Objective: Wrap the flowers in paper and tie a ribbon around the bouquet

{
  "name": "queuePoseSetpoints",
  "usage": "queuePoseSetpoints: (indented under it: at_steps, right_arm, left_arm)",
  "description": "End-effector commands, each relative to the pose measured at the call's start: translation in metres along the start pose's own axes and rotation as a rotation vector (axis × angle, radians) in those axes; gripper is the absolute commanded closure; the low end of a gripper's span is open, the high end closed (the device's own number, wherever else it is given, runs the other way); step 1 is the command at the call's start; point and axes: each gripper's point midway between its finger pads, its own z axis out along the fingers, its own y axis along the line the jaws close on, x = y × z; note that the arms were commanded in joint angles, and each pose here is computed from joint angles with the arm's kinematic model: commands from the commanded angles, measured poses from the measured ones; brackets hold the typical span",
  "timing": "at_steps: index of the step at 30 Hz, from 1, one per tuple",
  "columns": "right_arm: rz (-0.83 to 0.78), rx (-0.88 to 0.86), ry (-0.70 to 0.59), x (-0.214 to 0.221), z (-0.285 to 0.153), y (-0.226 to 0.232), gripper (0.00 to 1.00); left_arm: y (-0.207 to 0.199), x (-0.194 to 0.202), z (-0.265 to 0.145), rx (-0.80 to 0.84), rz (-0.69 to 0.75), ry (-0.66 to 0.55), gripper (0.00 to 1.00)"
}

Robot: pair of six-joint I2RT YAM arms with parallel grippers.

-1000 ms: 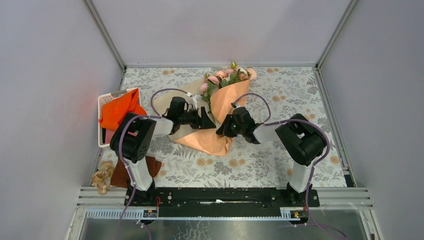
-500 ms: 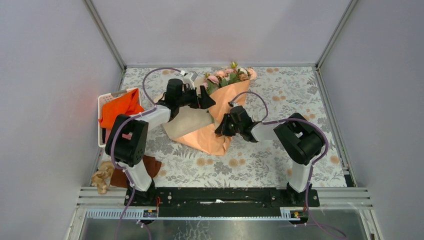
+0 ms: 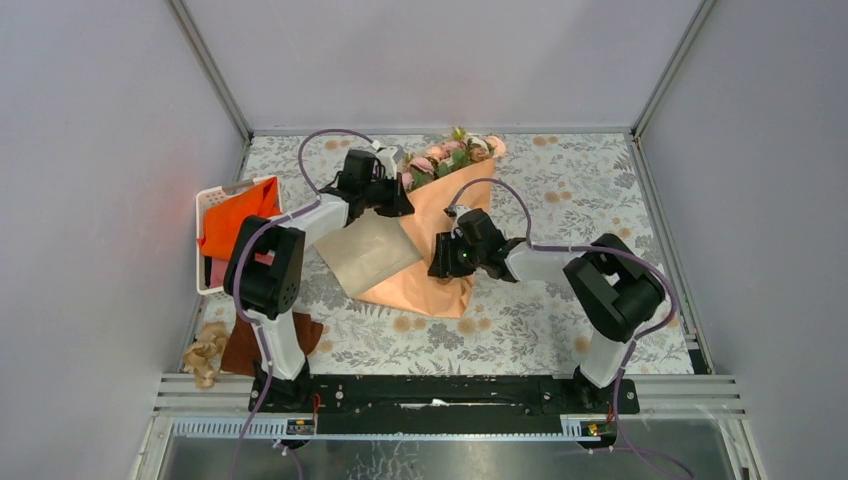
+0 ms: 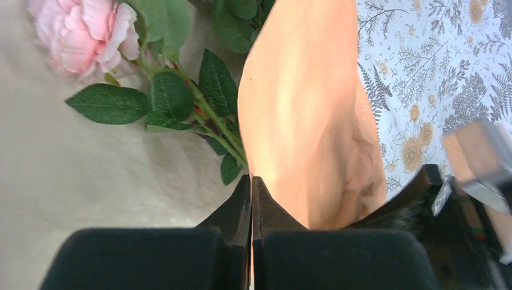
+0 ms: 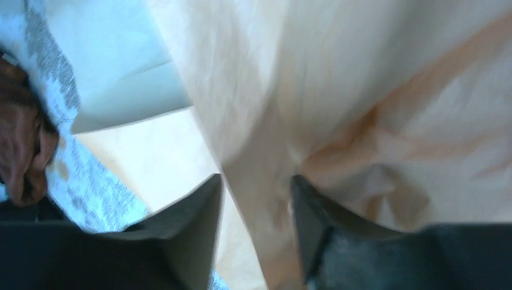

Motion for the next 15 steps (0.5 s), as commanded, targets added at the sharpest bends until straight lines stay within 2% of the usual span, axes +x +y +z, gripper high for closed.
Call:
queuePoseSetpoints:
  at_steps: [1,5,8,11,15]
  right_arm:
    - [-0.232,-0.082,0.066,0.012,-0.042,0.018,0.39]
    - [-0.302,-0.077,0.12,0.031,-0.066,0.012,0.24]
    - [-0.314,-0.032,0.126,0.038,-0.082,0.002,0.22]
    - [-0.317,-0.032,0.069,0.031,-0.099,0.007,0.26]
    - [-0.289,-0.047,-0.012,0.018,-0.111,0.022,0.45]
  left_arm:
    - [0.029,-0.008,-0.025,-0.072,0.03,-0.021,1.0]
    - [0.059,0.027,-0.02,-0.091,-0.08,0.084,1.0]
    - [0.074,0.047,-0.018,-0.102,-0.14,0.122,1.0]
    - [0.082,0.06,-0.014,-0.109,-0.176,0.142,1.0]
    - [0.082,0.065,-0.01,-0.099,-0.216,0.139,1.0]
